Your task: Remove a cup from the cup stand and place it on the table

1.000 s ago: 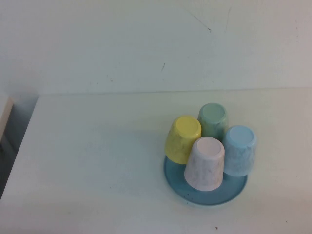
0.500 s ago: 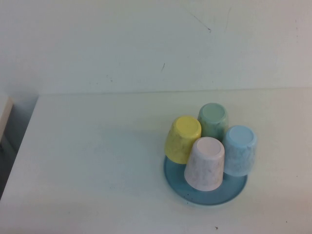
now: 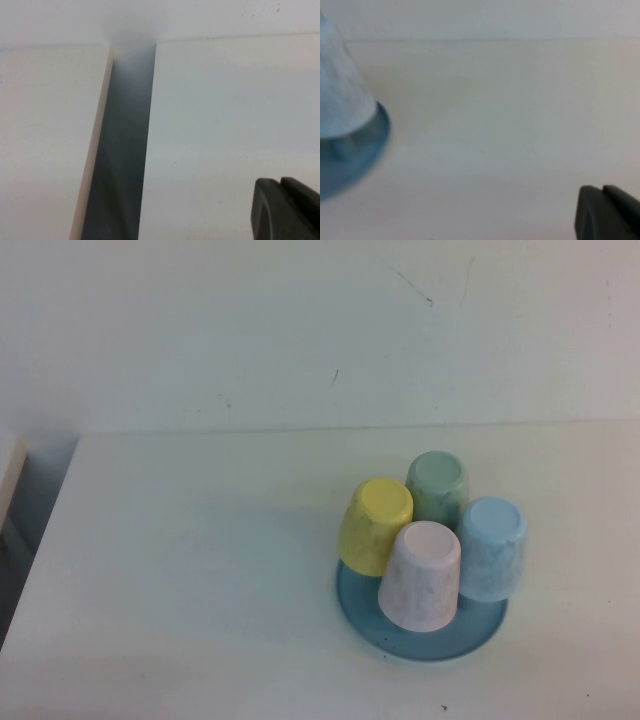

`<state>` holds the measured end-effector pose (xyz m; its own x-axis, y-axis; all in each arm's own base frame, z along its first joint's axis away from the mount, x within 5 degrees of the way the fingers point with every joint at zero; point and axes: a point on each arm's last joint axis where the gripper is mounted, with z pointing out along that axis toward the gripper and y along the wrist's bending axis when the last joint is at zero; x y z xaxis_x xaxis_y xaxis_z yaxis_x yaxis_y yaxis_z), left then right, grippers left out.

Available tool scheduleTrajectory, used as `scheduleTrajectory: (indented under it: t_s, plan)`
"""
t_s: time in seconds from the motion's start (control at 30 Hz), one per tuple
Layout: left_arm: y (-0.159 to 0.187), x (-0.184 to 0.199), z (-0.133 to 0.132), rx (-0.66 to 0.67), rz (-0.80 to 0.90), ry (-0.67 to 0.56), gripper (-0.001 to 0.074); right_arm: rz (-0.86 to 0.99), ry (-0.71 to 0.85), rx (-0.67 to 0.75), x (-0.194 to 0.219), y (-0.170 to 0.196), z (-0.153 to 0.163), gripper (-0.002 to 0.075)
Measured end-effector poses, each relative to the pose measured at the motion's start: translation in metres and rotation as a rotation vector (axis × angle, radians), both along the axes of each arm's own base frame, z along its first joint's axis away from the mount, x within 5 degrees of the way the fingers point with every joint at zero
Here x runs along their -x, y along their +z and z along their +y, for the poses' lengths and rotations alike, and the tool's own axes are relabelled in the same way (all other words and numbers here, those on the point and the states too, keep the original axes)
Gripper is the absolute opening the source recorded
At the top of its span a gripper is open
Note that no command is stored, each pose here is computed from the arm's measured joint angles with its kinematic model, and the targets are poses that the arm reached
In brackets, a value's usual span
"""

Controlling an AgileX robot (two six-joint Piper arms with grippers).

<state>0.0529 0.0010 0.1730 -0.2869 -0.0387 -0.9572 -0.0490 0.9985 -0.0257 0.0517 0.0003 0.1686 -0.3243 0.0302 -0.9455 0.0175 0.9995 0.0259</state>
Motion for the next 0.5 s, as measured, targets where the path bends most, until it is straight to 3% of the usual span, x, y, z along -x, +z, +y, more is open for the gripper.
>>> scheduleTrajectory:
  t_s: [0.17, 0.27, 0.4, 0.5]
  plan:
    - [0.0, 0.0, 0.0, -0.002, 0.0, -0.001, -0.0003, -0.025, 0.006, -0.404, -0.001, 0.004, 0.012, -0.0003]
    - [0.0, 0.0, 0.0, -0.002, 0.0, -0.001, -0.0003, -0.035, 0.012, -0.567, -0.001, 0.007, 0.016, -0.0002]
    - [0.0, 0.0, 0.0, -0.002, 0.0, -0.001, -0.0003, -0.046, 0.019, -0.73, -0.001, 0.011, 0.02, -0.0003]
    - [0.0, 0.0, 0.0, -0.002, 0.0, -0.001, -0.0003, -0.05, 0.027, -0.734, -0.001, 0.012, 0.021, -0.0003]
